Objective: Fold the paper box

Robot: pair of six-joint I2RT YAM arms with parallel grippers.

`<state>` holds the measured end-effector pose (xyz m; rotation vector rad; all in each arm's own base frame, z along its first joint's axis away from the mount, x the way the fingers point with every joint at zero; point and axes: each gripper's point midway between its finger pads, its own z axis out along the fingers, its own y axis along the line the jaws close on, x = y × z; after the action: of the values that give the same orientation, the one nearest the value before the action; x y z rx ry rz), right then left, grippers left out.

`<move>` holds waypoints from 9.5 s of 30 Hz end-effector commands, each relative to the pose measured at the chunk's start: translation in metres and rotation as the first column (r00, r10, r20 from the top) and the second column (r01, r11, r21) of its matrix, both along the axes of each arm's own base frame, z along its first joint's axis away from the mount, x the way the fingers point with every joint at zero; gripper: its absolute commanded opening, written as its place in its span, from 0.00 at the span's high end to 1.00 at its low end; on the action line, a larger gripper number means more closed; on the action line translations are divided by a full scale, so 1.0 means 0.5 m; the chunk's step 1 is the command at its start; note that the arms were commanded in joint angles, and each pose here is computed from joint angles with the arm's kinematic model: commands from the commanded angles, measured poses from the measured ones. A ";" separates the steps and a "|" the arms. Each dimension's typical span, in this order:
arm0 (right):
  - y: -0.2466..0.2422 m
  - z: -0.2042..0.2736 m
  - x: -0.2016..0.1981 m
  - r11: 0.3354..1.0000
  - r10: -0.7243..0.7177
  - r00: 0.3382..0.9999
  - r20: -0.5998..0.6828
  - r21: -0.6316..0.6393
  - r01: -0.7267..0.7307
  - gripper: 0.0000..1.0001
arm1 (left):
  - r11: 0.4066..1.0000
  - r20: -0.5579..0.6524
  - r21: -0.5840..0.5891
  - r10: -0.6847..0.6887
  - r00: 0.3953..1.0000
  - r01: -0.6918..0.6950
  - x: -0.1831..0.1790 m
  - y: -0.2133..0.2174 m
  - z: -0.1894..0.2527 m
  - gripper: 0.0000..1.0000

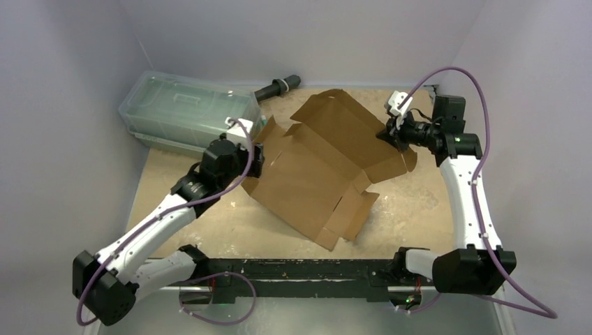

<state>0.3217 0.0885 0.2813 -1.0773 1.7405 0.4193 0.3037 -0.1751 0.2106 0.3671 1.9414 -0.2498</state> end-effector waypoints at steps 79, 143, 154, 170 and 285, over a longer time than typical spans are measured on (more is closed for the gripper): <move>0.018 0.015 -0.121 0.986 0.144 0.990 -0.001 -0.084 -0.144 1.00 | 0.588 -0.429 -0.766 -0.165 0.888 -0.260 -0.060 -0.157 -0.169 0.85; 0.019 0.083 -0.003 1.000 0.014 0.999 0.037 0.015 -0.014 1.00 | 0.989 -0.022 -0.138 -0.063 0.998 0.059 0.071 -0.064 0.010 1.00; 0.018 0.178 0.039 0.999 -0.021 0.991 0.133 0.045 0.015 1.00 | 0.994 0.191 0.057 -0.102 0.976 0.092 0.154 -0.163 0.045 1.00; 0.057 0.204 0.005 0.972 0.212 0.925 0.316 -0.170 -0.165 1.00 | 0.998 0.241 0.017 -0.067 0.968 0.065 0.194 -0.188 -0.047 1.00; 0.143 -0.050 -0.234 0.784 0.601 0.792 -0.104 -0.114 -0.610 1.00 | 0.986 0.635 -0.138 0.016 0.772 0.093 0.138 -0.075 -0.094 0.22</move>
<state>0.2108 0.1493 0.2374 -1.8227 1.4525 0.6450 0.3613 -0.2159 0.0826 0.4591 1.5211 -0.2722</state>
